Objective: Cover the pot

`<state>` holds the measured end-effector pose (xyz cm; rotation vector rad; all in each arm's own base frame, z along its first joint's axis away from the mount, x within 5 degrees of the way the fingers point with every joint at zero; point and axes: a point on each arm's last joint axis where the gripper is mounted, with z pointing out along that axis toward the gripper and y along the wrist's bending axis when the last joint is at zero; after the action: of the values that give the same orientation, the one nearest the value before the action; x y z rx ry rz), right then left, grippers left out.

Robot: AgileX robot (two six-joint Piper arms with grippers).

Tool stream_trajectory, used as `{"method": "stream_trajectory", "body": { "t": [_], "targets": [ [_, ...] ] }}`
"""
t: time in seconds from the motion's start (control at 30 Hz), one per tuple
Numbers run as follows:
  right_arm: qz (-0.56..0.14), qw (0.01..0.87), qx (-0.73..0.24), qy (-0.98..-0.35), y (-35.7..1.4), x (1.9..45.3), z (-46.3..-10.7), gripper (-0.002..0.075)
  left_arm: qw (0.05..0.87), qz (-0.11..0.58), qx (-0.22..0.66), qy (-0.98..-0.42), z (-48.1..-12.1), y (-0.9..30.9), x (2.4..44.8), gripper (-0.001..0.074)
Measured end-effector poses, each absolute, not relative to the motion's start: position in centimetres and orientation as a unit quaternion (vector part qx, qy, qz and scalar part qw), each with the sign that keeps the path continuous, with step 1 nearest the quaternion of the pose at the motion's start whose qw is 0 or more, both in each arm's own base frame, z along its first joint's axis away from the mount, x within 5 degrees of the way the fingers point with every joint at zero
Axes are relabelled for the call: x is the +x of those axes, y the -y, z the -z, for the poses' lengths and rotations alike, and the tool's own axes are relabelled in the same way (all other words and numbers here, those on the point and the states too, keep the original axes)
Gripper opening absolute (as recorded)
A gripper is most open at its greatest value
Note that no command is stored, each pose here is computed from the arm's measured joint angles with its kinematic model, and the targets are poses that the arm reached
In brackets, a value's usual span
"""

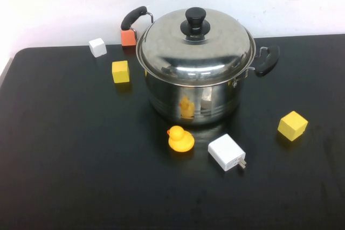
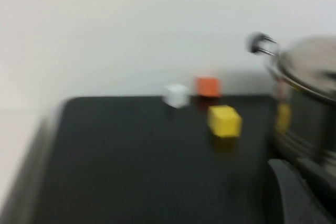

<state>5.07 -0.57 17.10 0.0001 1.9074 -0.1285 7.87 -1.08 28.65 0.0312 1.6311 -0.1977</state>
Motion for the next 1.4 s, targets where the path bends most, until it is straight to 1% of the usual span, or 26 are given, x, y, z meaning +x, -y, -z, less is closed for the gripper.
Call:
{"method": "stream_trajectory", "body": {
  "t": [0.13, 0.27, 0.37, 0.5, 0.73, 0.83, 1.0, 1.1, 1.4],
  "targets": [
    [0.055, 0.577, 0.0, -0.815, 0.6, 5.1, -17.1, -0.0002, 0.705, 0.054, -0.012, -0.708, -29.1, 0.2, 7.0, 0.0],
    [0.055, 0.577, 0.0, -0.815, 0.6, 5.1, -17.1, -0.0002, 0.709, 0.05, -0.056, -0.701, -28.9, -0.5, 5.6, 0.0],
    [0.055, 0.577, 0.0, -0.815, 0.6, 5.1, -17.1, -0.0002, 0.68, 0.065, -0.109, -0.722, -28.0, -0.9, 4.6, 0.0],
    [0.055, 0.577, 0.0, -0.815, 0.6, 5.1, -17.1, -0.0002, 0.618, 0.087, -0.163, -0.764, -26.3, -1.1, 3.4, 0.0],
    [0.055, 0.577, 0.0, -0.815, 0.6, 5.1, -17.1, -0.0002, 0.604, 0.11, -0.173, -0.77, -23.9, -0.8, 3.5, 0.0],
    [0.055, 0.577, 0.0, -0.815, 0.6, 5.1, -17.1, -0.0002, 0.605, 0.118, -0.174, -0.768, -22.1, -0.6, 4.2, 0.0],
    [0.055, 0.577, 0.0, -0.815, 0.6, 5.1, -17.1, -0.0002, 0.585, 0.148, -0.21, -0.769, -18.0, -0.3, 5.2, 0.0],
    [0.055, 0.577, 0.0, -0.815, 0.6, 5.1, -17.1, -0.0002, 0.578, 0.16, -0.225, -0.768, -17.6, -0.2, 5.2, -0.0001],
    [0.055, 0.577, 0.0, -0.815, 0.6, 5.1, -17.1, -0.0002, 0.568, 0.162, -0.23, -0.774, -17.5, -0.1, 5.1, -0.0001]
  ]
}}
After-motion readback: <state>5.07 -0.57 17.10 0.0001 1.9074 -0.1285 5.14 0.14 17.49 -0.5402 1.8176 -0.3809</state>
